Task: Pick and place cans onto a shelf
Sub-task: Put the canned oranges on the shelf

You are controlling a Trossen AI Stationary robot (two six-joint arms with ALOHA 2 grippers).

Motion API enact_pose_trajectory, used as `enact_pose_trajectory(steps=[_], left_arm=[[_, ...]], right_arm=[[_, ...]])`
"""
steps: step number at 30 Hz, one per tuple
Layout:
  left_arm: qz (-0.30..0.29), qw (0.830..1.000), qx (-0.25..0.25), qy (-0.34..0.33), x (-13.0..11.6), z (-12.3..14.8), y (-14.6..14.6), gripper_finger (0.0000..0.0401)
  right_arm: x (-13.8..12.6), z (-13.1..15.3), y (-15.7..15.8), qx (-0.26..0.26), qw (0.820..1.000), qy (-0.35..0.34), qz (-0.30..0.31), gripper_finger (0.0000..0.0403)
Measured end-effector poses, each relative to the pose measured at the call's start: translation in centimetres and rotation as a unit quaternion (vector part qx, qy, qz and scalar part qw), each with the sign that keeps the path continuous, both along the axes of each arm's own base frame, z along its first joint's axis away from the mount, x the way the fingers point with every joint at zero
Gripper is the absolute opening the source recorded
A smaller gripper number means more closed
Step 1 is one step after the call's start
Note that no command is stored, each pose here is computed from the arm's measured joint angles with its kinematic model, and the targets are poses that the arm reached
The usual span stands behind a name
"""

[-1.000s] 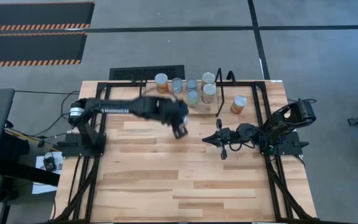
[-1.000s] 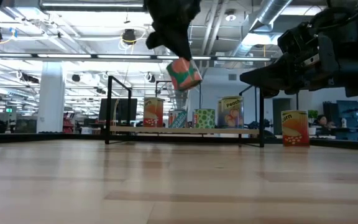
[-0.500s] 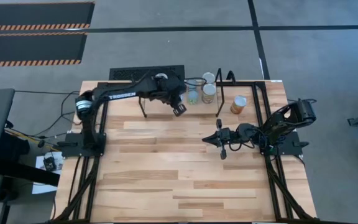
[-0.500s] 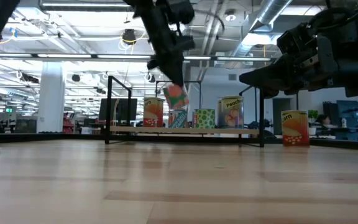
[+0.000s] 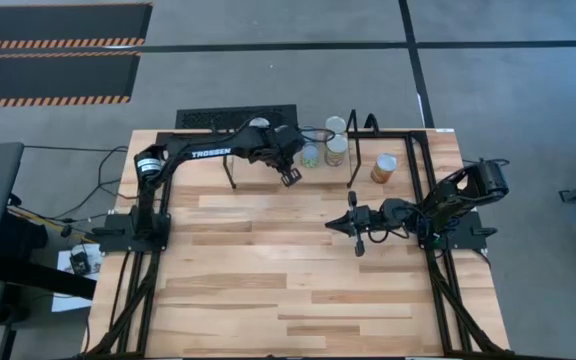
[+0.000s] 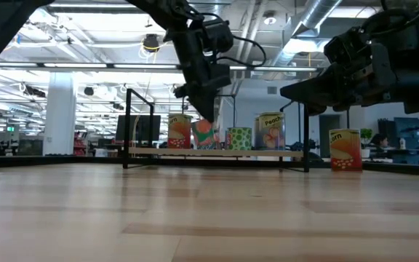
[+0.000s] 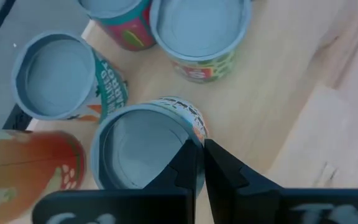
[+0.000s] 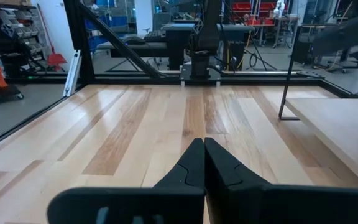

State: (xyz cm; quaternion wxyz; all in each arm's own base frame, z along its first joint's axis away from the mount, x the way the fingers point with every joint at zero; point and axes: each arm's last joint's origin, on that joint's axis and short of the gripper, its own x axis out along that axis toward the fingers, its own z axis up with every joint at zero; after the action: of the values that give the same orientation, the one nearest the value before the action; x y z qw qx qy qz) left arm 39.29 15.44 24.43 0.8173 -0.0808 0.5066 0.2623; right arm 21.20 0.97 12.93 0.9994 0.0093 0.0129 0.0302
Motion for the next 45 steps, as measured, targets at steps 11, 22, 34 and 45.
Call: enact_pose_trajectory(steps=[11, 22, 34, 45], left_arm=[[-0.006, 1.000, -0.013, 0.004, 0.6, -1.7, 1.0, 0.0004], [-0.011, 1.000, -0.006, -0.019, 1.2, -1.7, 1.1, 0.0006], [0.002, 1.000, 0.020, -0.019, 1.3, -1.8, 1.5, 0.0007], [0.007, 0.999, 0.031, -0.011, 1.5, -2.3, 1.7, 0.0009]], right_arm=[[0.0, 0.0, 0.0, 0.000, 1.000, -0.001, 0.000, 0.0012], [0.0, 0.0, 0.0, 0.000, 1.000, -0.001, 0.000, 0.0012], [0.0, 0.0, 0.0, 0.000, 1.000, -0.001, 0.000, 0.0012], [0.0, 0.0, 0.0, 0.000, 1.000, -0.001, 0.000, 0.0012]])
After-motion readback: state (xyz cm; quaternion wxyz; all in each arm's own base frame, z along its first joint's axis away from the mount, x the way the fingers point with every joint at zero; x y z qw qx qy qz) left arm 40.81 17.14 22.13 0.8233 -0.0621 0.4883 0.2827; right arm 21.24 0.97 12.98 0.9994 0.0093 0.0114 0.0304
